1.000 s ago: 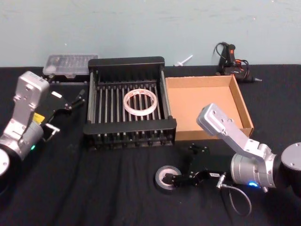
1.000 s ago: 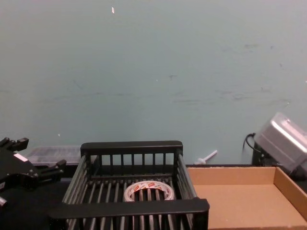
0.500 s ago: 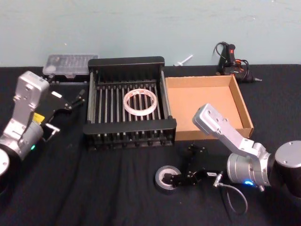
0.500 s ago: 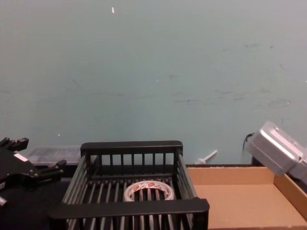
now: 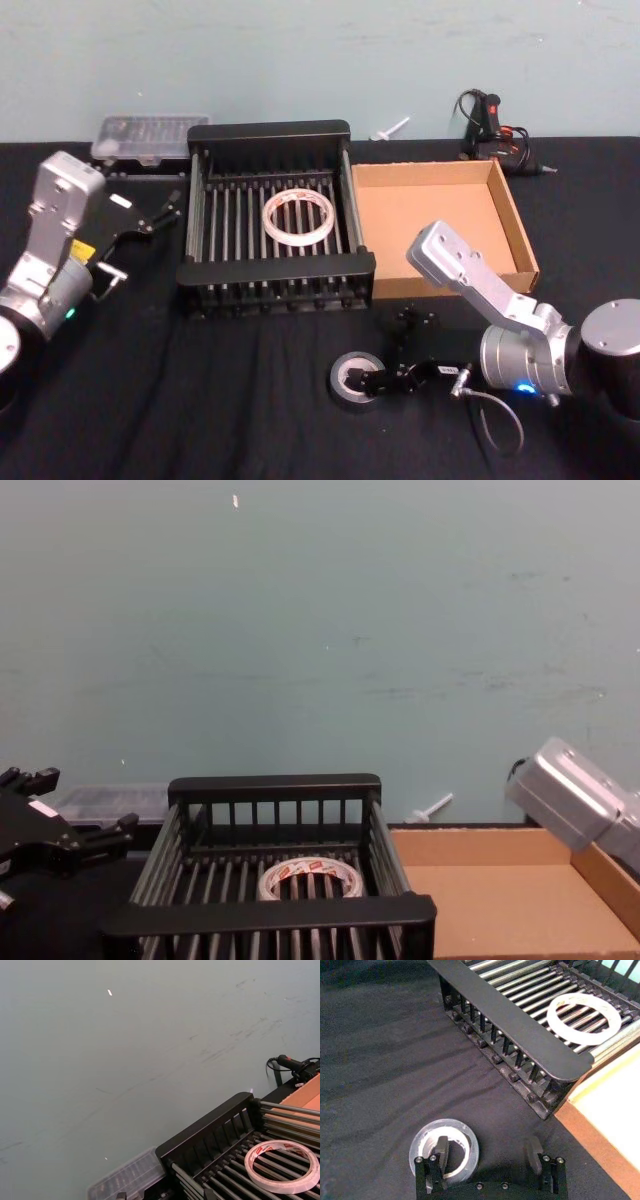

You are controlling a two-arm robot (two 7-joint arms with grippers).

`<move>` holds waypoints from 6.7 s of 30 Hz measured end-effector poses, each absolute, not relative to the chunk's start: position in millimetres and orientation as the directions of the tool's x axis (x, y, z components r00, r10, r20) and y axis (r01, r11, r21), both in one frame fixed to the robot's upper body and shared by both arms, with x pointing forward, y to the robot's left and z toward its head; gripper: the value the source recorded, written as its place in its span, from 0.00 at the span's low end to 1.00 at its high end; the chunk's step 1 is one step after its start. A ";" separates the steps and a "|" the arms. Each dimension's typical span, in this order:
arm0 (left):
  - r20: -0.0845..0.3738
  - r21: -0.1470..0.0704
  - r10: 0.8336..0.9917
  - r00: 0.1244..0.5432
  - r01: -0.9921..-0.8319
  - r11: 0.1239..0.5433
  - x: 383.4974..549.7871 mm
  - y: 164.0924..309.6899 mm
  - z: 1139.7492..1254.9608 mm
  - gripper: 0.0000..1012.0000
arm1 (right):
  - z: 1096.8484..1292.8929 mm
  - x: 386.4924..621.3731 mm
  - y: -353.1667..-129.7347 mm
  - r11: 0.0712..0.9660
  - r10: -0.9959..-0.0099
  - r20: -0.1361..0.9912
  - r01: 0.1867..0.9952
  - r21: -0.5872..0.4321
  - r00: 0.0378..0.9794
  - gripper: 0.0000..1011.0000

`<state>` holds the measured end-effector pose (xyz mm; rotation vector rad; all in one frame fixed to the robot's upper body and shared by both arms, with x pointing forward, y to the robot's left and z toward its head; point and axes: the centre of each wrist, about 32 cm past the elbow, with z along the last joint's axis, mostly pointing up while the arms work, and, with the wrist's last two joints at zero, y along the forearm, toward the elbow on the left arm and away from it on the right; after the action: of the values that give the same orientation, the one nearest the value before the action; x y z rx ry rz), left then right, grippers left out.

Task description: Pick up the white tape and place it into the black box , Pick up the silver tape and place it into the brown box.

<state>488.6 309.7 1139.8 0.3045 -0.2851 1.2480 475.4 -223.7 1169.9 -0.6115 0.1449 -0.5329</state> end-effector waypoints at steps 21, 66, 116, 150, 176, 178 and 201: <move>0.374 0.070 0.880 0.292 -0.955 0.287 488.6 309.6 1139.8 0.99 | 1170.4 475.1 -224.2 0.690 -0.516 0.026 0.434 -0.579 0.856 0.56; 0.374 0.070 0.880 0.292 -0.955 0.287 488.6 309.7 1139.8 0.99 | 1200.6 466.3 -253.5 0.737 -0.549 0.103 0.538 -0.409 0.829 0.16; 0.374 0.070 0.880 0.292 -0.955 0.287 488.6 309.7 1139.8 0.99 | 1184.0 592.2 -244.6 0.396 -0.885 0.063 0.817 -0.419 0.461 0.16; 0.374 0.070 0.880 0.292 -0.955 0.287 488.6 309.7 1139.8 0.99 | 1181.4 593.1 -244.5 0.396 -0.882 0.068 0.812 -0.430 0.466 0.78; 0.374 0.070 0.880 0.292 -0.955 0.287 488.6 309.7 1139.8 0.99 | 1181.9 589.7 -245.3 0.408 -0.881 0.061 0.820 -0.402 0.469 0.99; 0.374 0.070 0.880 0.292 -0.955 0.287 488.6 309.7 1139.8 0.99 | 1182.5 587.3 -245.6 0.410 -0.881 0.065 0.825 -0.389 0.469 0.99; 0.374 0.070 0.880 0.292 -0.955 0.287 488.6 309.7 1139.8 0.99 | 1161.7 525.1 -254.9 0.312 -0.927 0.187 0.946 -0.094 0.324 0.99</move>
<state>488.6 309.7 1139.8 0.3045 -0.2850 1.2480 525.1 -254.9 1161.7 -0.1989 -0.1046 -1.2385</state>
